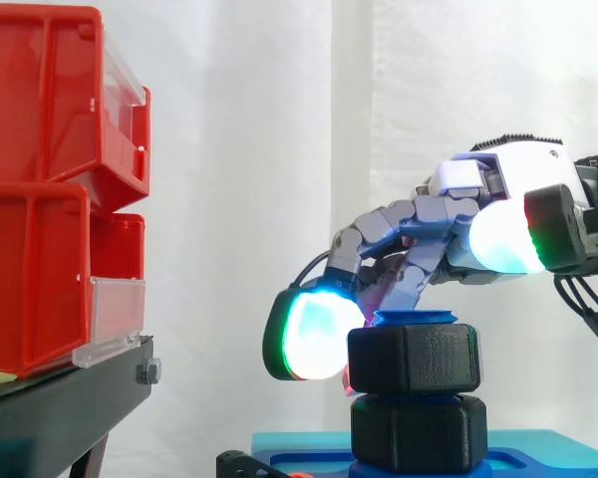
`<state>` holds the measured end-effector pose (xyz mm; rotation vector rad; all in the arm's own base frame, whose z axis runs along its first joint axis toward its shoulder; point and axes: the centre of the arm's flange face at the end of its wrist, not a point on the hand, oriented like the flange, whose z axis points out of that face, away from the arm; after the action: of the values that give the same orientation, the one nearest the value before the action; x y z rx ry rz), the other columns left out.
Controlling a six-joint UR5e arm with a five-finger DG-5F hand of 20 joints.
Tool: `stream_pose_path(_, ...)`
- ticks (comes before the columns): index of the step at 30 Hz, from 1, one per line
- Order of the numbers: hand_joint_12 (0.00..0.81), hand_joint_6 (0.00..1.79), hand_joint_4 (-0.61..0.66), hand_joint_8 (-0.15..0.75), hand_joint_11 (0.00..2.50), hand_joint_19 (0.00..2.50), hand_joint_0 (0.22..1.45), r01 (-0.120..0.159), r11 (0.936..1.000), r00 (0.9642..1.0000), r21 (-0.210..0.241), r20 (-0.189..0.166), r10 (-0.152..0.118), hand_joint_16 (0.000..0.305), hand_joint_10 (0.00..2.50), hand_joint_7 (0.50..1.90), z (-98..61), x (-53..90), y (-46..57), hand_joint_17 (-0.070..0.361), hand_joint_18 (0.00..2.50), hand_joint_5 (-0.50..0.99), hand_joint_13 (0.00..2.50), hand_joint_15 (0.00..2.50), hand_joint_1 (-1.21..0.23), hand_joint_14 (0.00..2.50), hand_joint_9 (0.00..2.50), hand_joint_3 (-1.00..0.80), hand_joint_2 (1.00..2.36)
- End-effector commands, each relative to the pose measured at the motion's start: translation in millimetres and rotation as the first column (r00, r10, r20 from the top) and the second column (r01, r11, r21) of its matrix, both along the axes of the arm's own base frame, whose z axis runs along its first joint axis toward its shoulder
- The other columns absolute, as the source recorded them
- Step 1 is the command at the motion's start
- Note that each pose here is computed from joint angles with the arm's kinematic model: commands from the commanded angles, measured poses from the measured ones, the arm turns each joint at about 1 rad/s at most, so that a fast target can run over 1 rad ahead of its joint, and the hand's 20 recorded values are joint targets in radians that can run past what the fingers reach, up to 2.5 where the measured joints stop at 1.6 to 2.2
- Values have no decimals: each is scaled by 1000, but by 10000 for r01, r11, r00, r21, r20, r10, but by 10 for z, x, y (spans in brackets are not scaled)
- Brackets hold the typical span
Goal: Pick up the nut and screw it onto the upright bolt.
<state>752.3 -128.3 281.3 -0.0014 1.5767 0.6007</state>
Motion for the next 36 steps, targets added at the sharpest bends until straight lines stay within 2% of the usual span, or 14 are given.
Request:
stream_pose_path(1, 348, 502, 190, 261, 0, 86, 460, 36, 9999, 10000, 102, 35, -36, 37, 0, 713, 7, 34, 102, 82, 154, -114, 558, 57, -288, 2, 902, -500, 1000)
stream_pose_path(6, 352, 503, 196, 266, 26, 83, 461, 36, 9999, 10000, 136, -7, -35, 37, 0, 755, 5, 57, 214, 83, 164, -105, 580, 62, -293, 2, 951, -500, 1000)
stream_pose_path(13, 352, 502, 195, 262, 18, 75, 460, -10, 9999, 10000, 139, -68, 11, 38, 0, 761, -7, 64, 300, 85, 143, -107, 564, 63, -298, 0, 937, -500, 1000)
stream_pose_path(18, 356, 502, 176, 260, 2, 66, 457, -9, 9999, 9999, 139, -130, 11, 39, 0, 722, -13, 58, 300, 88, 106, -132, 521, 54, -300, 1, 865, -500, 1000)
stream_pose_path(25, 354, 504, 200, 279, 104, 64, 467, -22, 9999, 9997, 111, -241, 25, 37, 5, 939, -24, 46, 302, 83, 201, -74, 636, 77, -301, 3, 1011, -500, 1000)
stream_pose_path(29, 347, 506, 121, 285, 172, 72, 478, 24, 9999, 9997, 111, -241, -21, 34, 4, 1075, -24, 39, 257, 77, 285, -49, 722, 94, -308, 2, 1142, -500, 1000)
stream_pose_path(36, 335, 507, -48, 281, 268, 86, 500, 131, 9998, 9995, 125, -277, -128, 31, 7, 1222, -27, 18, 145, 70, 393, -19, 824, 117, -328, 4, 1347, -500, 1000)
